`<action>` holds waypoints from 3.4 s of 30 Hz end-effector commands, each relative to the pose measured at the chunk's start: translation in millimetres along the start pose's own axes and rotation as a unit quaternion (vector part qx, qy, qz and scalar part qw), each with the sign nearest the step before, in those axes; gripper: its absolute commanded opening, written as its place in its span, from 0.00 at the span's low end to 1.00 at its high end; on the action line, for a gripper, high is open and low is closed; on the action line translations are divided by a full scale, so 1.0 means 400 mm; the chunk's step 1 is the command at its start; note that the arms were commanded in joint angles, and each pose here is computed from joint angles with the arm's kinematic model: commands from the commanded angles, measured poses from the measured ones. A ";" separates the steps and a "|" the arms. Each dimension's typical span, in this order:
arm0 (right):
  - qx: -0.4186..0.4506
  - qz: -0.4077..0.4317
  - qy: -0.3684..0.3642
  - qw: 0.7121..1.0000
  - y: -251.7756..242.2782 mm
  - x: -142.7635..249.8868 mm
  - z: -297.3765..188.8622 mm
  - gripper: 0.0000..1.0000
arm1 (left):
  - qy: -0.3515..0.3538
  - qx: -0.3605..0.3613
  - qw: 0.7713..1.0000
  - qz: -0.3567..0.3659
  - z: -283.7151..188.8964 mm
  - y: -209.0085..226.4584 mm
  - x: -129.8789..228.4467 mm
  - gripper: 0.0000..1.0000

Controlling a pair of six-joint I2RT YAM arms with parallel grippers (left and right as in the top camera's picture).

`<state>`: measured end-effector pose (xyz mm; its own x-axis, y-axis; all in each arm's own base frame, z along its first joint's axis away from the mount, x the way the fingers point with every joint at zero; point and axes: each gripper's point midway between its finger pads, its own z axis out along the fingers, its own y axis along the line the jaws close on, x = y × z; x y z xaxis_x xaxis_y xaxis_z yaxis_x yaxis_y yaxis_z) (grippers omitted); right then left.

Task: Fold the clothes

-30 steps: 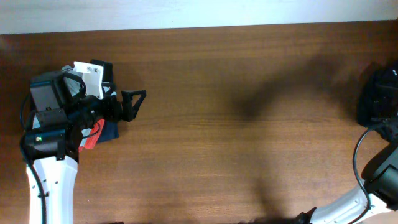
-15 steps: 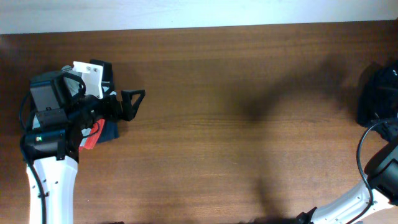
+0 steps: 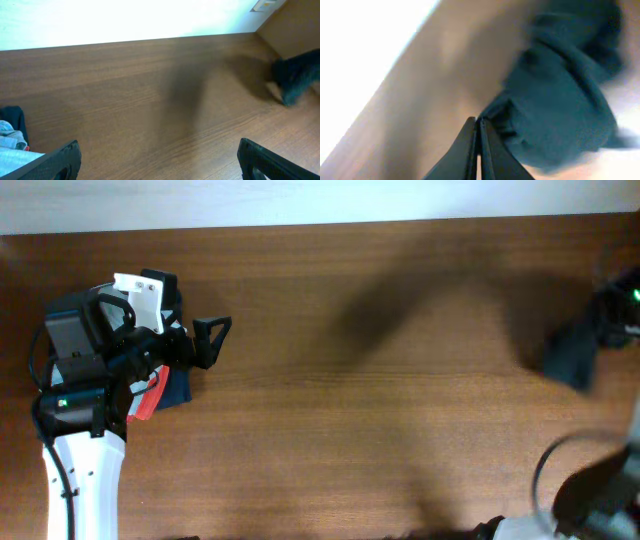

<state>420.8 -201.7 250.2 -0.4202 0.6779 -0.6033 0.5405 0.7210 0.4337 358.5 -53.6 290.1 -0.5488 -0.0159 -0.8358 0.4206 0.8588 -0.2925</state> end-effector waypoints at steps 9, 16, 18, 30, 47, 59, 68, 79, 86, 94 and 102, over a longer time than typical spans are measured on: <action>-0.095 -0.168 0.067 0.979 0.389 0.261 -0.107 0.04 | -0.008 0.001 1.000 0.004 -0.008 -0.009 -0.017 0.99; -0.227 -0.332 0.071 0.913 0.572 0.380 -0.191 0.04 | -0.009 0.018 1.000 0.004 -0.009 -0.023 -0.018 0.99; -0.250 -0.355 0.069 0.898 0.603 0.403 -0.220 0.04 | -0.012 0.040 0.999 0.006 -0.010 -0.043 -0.022 0.99; -0.289 -0.392 0.006 0.873 0.677 0.403 -0.337 0.22 | -0.001 0.087 0.996 0.028 0.013 -0.121 -0.012 0.99; -0.032 -0.281 0.179 0.942 0.417 0.528 -0.158 0.28 | 0.073 0.027 0.993 0.091 0.070 -0.121 0.072 0.99; -0.015 -0.318 0.432 0.844 0.285 0.841 -0.002 0.53 | 0.096 0.036 0.991 0.088 0.106 -0.126 0.099 1.00; -0.004 -0.329 0.456 0.827 0.242 0.916 0.001 0.64 | 0.097 0.036 0.991 0.088 0.110 -0.123 0.100 0.99; -0.024 -0.297 0.439 0.848 0.222 0.979 0.067 0.46 | 0.098 0.037 0.991 0.087 0.111 -0.124 0.101 0.99; -0.031 -0.296 0.435 0.850 0.232 0.972 0.059 0.08 | 0.098 0.036 0.991 0.087 0.111 -0.123 0.101 1.00; -0.110 -0.317 0.343 0.877 0.364 0.829 -0.047 0.04 | 0.098 0.039 0.991 0.087 0.111 -0.125 0.101 0.99; -0.234 -0.346 0.153 0.896 0.547 0.580 -0.300 0.04 | 0.093 0.038 0.991 0.090 0.113 -0.125 0.095 0.99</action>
<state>359.9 128.9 222.9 -0.8602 0.0224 -0.5095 -0.1708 0.9287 0.3293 344.7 -118.4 246.6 -0.6049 0.2201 -0.7653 0.5564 0.8043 -0.2085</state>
